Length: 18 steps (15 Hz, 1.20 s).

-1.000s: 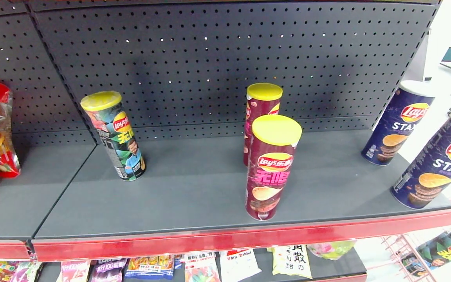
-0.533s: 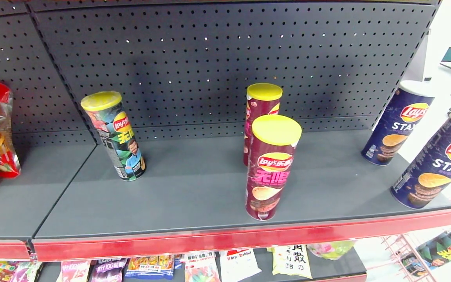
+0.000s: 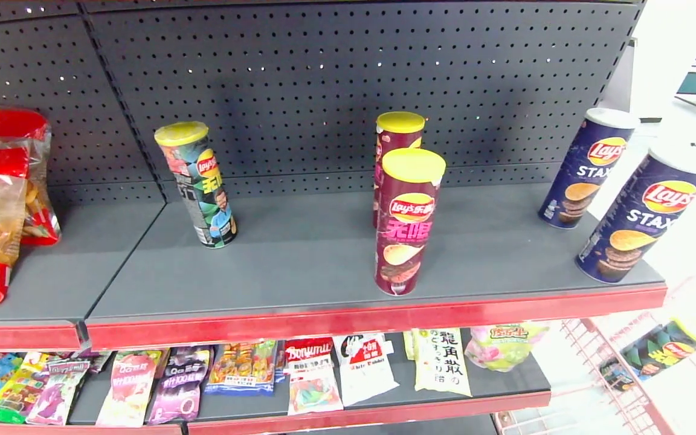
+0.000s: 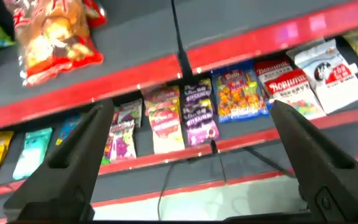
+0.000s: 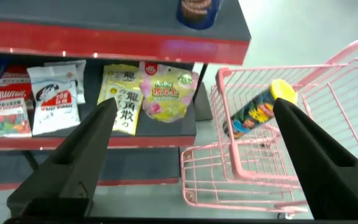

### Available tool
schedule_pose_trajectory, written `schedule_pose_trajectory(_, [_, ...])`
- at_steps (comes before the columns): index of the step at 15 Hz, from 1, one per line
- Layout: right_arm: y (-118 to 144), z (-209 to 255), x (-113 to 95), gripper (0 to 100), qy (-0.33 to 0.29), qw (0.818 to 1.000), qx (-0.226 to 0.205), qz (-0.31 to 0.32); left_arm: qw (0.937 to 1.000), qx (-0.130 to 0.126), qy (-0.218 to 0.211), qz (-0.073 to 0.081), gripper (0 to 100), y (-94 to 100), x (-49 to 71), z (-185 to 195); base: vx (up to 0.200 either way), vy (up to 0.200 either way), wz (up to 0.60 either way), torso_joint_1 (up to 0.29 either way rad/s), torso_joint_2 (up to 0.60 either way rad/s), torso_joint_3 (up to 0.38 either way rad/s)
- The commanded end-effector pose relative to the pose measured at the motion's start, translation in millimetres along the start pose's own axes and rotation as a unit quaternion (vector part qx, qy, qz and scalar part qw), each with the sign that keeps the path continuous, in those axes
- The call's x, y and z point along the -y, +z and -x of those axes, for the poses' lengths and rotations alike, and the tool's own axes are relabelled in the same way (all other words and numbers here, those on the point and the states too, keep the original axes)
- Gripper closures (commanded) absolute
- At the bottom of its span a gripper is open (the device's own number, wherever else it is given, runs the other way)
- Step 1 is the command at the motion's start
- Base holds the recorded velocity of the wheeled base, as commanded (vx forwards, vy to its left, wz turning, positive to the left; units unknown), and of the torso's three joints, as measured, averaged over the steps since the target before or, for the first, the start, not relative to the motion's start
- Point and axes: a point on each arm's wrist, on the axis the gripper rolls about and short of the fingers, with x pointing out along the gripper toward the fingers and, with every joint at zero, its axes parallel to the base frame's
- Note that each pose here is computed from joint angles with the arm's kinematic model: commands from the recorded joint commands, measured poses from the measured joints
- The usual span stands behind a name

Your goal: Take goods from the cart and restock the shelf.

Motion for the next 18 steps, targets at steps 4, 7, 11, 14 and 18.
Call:
schedule_pose_trajectory(4, [-2.0, -0.5, -0.4, 0, 0.001, 1.0, -0.002, 0.0, 0.9999, 0.008, 0.002, -0.01, 0, -1.1, -0.6, 1.9, 0.0, 0.0, 0.0, 0.0, 0.0, 0.0])
schedule_pose_trajectory(7, [-5.4, -0.3, -0.8, 0, 0.003, 1.0, -0.002, 0.001, 0.9999, 0.007, 0.001, -0.012, 0, -2.1, -0.5, 1.8, 0.0, 0.0, 0.0, 0.0, 0.0, 0.0])
schedule_pose_trajectory(11, [-6.9, -1.0, -1.1, 0, 0.004, 1.0, -0.005, 0.002, 0.9996, 0.014, 0.002, -0.026, 0, -7.5, -0.3, 3.6, 0.0, 0.0, 0.0, 0.0, 0.0, 0.0])
schedule_pose_trajectory(14, [-7.3, -1.4, -1.3, 0, 0.004, 1.0, -0.006, 0.002, 0.9995, 0.017, -0.004, -0.026, 0, -9.6, -0.1, 3.7, 0.0, -0.133, 0.0, 0.003, 0.0, 0.002])
schedule_pose_trajectory(18, [-8.4, -1.8, -1.5, 0, 0.005, 1.0, -0.009, 0.006, 0.9995, 0.017, -0.004, -0.026, 0, -9.6, -0.1, 3.7, 0.0, -0.2, 0.0, 0.005, 0.0, 0.0])
